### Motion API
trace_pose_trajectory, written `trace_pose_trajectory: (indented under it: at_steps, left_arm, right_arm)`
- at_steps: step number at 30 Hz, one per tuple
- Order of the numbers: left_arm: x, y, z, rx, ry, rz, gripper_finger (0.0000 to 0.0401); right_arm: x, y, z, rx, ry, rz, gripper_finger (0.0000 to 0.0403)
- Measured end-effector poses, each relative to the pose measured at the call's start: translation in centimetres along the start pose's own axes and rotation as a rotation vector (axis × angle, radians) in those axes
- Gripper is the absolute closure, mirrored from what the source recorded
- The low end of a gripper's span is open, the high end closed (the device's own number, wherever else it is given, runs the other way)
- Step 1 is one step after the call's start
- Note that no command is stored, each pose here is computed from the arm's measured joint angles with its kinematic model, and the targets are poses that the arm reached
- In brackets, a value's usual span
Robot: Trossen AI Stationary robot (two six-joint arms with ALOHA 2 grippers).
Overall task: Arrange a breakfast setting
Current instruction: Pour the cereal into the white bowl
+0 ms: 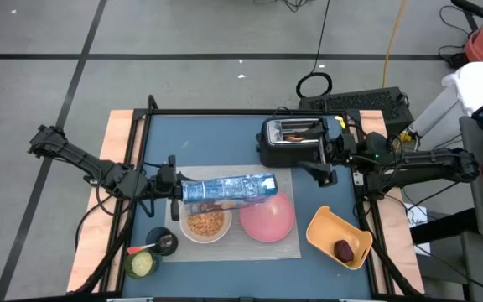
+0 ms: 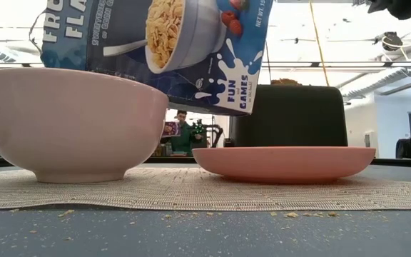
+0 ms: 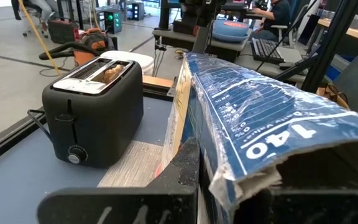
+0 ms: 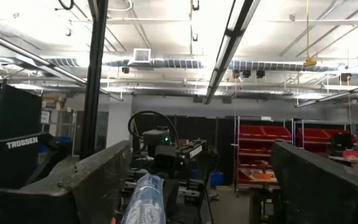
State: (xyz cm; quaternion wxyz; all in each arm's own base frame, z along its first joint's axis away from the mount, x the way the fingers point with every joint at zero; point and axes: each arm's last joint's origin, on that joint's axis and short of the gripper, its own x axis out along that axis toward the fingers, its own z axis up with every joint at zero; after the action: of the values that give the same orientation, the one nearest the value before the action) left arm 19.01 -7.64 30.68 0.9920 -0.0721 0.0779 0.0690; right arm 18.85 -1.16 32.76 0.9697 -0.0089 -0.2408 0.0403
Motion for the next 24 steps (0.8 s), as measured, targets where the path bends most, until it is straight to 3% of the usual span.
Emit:
trace_pose_trajectory:
  at_steps: [3,15,24]
  left_arm:
    - [0.0,0.0,0.0,0.000,0.000,0.000,0.0398]
    - [0.0,0.0,0.0,0.000,0.000,0.000,0.0398]
    - [0.0,0.0,0.0,0.000,0.001,0.000,0.0398]
  right_arm:
    - [0.0,0.0,0.0,0.003,0.000,0.000,0.0007]
    - [1.8,0.4,-0.2,0.133,0.021,0.030,0.0017]
    - [7.1,-0.1,-0.8,0.184,0.308,0.011,0.0016]
